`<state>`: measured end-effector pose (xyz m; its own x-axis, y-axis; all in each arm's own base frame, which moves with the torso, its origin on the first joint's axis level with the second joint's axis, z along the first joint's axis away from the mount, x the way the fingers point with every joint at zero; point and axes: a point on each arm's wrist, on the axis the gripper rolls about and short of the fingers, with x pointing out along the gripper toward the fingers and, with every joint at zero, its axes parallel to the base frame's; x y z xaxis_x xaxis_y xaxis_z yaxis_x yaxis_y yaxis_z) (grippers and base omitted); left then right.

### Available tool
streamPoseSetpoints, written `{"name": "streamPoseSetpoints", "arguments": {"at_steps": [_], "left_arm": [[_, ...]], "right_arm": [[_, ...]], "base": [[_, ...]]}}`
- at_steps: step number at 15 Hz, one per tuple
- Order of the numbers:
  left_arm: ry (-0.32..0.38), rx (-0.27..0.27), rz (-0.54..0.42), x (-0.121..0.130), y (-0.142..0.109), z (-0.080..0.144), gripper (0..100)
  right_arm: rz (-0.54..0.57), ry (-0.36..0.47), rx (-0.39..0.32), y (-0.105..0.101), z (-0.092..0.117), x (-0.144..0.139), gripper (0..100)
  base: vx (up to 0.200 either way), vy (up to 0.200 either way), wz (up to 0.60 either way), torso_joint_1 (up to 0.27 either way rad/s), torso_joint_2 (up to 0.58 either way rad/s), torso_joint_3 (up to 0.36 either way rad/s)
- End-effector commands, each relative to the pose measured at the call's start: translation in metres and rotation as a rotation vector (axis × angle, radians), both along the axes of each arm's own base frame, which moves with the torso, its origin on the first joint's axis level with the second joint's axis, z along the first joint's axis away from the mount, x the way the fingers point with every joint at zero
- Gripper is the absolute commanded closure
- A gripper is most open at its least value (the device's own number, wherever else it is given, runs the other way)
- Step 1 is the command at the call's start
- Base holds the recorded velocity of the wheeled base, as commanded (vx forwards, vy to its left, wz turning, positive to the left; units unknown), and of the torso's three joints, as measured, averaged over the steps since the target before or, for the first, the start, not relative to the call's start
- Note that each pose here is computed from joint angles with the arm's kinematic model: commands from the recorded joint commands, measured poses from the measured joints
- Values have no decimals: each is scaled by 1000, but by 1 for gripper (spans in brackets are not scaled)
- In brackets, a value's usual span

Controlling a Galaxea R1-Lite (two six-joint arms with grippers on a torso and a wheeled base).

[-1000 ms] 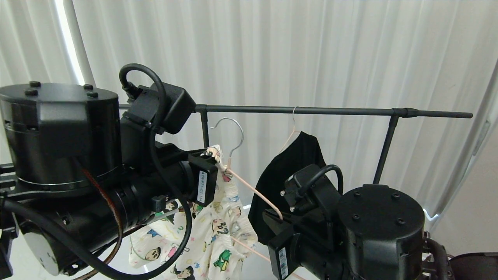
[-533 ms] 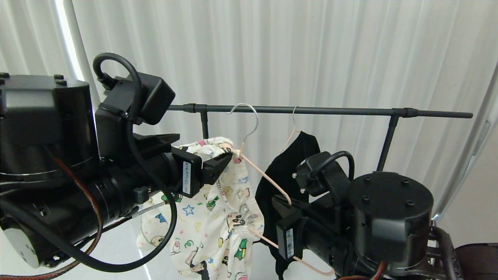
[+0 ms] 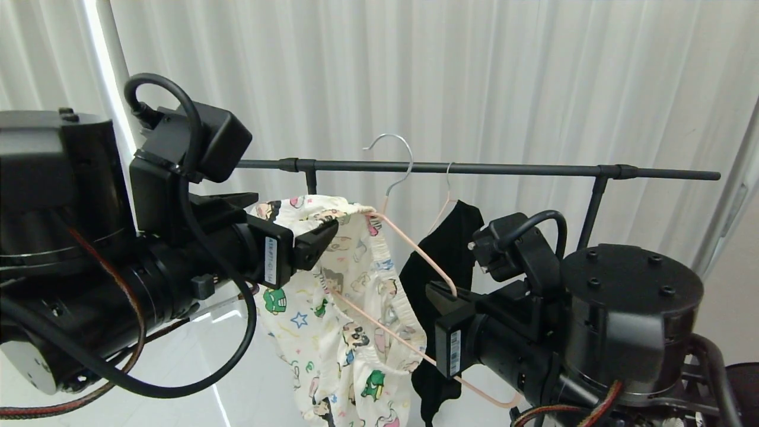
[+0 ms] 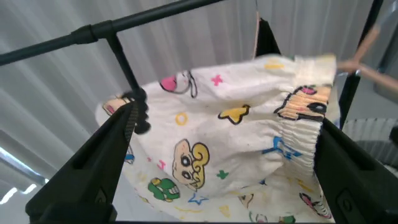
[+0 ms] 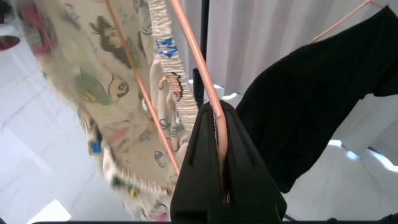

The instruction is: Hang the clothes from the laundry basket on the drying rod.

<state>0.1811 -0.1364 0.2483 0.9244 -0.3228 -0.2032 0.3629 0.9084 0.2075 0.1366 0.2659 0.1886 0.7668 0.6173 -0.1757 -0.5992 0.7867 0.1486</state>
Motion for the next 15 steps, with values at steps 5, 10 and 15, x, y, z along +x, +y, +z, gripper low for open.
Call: {"name": "streamPoseSetpoints", "arguments": {"at_steps": [5,10,15], "left_arm": [[45,78,-89,-15,-11,-22,0],[65,94,-186,-61,16,-49,0],[-31,119,-279,-59,46,-36,0]], "right_arm": [[-40,-39,63,-5,13,-1,100],[-82,-56,79,-25,21,4,100],[-16,-55,-16,-65,3,-27,100]], "base": [[0,0,0,0,0,0],[0,0,0,0,0,0],[0,0,0,0,0,0]]}}
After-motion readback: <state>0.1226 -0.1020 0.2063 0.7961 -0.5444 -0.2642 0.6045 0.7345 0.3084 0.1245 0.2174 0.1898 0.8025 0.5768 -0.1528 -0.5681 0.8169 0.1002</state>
